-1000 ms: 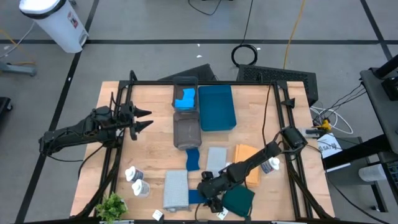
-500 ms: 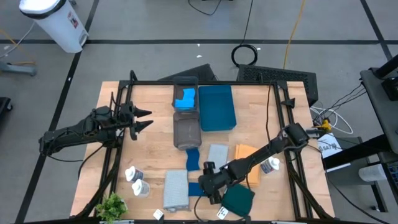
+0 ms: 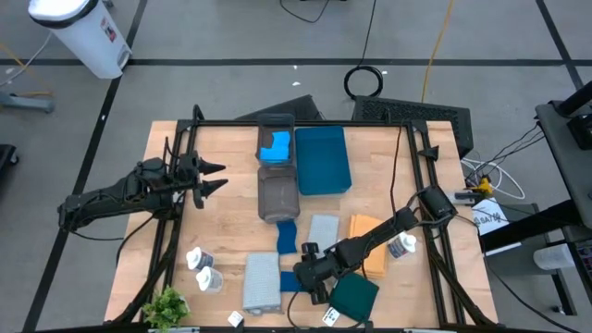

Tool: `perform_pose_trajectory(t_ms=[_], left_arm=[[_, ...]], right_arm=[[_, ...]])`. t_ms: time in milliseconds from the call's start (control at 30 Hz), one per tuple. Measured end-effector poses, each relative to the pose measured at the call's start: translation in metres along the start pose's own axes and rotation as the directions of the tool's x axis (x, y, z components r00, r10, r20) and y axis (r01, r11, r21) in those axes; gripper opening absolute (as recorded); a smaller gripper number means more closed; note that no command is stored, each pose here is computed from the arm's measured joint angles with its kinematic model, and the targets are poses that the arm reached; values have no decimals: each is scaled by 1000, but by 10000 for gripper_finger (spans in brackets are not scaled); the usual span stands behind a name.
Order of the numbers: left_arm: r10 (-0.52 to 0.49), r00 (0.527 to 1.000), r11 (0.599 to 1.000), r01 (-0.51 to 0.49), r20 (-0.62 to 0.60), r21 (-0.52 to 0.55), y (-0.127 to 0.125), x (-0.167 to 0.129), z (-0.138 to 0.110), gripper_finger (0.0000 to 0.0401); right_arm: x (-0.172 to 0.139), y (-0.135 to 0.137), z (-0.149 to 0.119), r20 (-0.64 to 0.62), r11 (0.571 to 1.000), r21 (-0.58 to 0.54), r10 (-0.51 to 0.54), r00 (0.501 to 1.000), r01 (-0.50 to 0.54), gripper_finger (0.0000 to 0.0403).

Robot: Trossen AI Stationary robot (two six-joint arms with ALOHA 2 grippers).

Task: Pick & Place Kitchen Items
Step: Put the blue sponge into the top black bin

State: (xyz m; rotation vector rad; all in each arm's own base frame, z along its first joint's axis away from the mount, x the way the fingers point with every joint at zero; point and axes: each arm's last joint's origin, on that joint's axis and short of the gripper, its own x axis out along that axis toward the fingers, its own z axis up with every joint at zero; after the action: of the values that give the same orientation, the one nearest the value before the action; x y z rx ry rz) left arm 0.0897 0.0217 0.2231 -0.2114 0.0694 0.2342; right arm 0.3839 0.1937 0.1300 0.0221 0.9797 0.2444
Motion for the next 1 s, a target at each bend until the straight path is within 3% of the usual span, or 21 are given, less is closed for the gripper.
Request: perform_pose_trajectory(t_ms=[300,667,833,1000], left_arm=[[0,1000,1000,0,0,-2,0,0,0,246],[0,1000,1000,0,0,15,0,0,0,246],[0,1000,1000,0,0,15,0,0,0,246],[0,1000,1000,0,0,14,0,0,0,246]], right_arm=[[-6,3,10,87,998,-66,29,996,-23,83],[-6,4,12,117,997,-70,38,992,-30,20],[-6,2,9,74,999,-32,24,997,-22,23],[-9,-2,2,-12,1000,17,-3,1000,4,97]])
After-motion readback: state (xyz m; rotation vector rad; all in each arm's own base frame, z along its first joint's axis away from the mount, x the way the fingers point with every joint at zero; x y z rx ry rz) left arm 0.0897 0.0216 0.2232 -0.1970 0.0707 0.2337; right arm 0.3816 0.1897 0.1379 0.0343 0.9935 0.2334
